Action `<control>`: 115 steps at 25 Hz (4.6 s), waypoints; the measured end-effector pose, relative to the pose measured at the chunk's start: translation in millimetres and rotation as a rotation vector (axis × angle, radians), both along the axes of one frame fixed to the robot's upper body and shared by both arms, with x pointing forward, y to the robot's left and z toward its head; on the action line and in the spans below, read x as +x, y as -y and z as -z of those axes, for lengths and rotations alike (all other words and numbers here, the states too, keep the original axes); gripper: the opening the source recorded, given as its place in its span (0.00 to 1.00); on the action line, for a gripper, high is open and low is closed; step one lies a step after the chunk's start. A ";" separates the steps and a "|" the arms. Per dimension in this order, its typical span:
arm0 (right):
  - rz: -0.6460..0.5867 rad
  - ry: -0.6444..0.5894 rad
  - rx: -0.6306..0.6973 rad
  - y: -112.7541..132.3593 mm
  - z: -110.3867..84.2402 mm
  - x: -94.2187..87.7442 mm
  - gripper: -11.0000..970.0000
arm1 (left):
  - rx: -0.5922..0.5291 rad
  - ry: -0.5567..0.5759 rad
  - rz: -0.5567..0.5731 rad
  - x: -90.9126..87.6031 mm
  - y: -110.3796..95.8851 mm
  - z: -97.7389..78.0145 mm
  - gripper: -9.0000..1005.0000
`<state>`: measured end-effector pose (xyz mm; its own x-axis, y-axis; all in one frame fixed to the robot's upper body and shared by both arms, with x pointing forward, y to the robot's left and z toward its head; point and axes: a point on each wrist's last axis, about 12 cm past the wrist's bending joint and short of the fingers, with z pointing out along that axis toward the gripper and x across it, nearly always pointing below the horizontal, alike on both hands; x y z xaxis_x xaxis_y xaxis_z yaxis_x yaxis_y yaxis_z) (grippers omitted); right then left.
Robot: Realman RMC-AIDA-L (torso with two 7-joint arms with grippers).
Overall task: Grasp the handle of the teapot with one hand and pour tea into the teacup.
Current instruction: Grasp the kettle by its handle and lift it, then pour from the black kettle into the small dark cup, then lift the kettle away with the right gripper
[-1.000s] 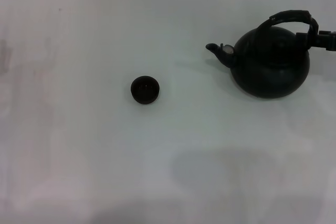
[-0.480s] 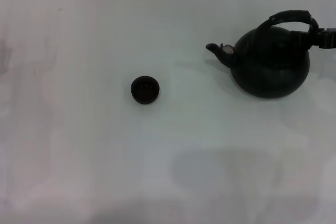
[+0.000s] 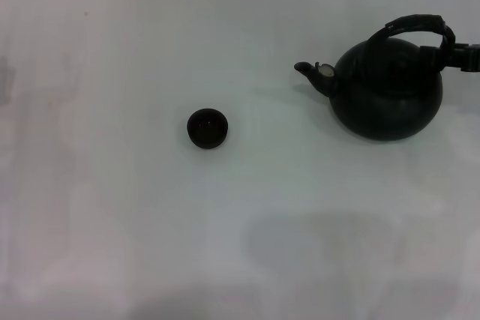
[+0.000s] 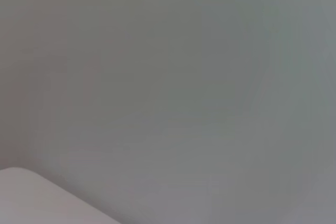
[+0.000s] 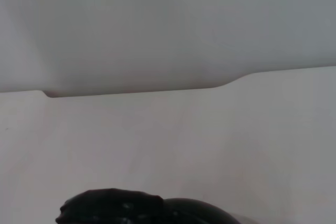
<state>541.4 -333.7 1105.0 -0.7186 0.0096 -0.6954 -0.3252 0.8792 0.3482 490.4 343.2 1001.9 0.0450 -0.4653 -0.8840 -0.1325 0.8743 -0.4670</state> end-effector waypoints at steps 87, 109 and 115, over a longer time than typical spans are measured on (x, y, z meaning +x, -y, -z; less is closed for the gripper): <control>-0.090 0.072 0.108 -64.8 -61.2 35.2 0.25 | 0.014 -0.002 -0.037 2.0 -8.4 -1.6 0.88; -0.175 0.144 -0.058 -119.8 -80.9 46.3 0.25 | 0.011 -0.003 -0.035 2.3 -7.3 -1.4 0.88; -0.171 0.163 -0.164 -137.1 -82.6 42.2 0.25 | 0.010 -0.002 -0.034 2.9 -6.8 -1.6 0.88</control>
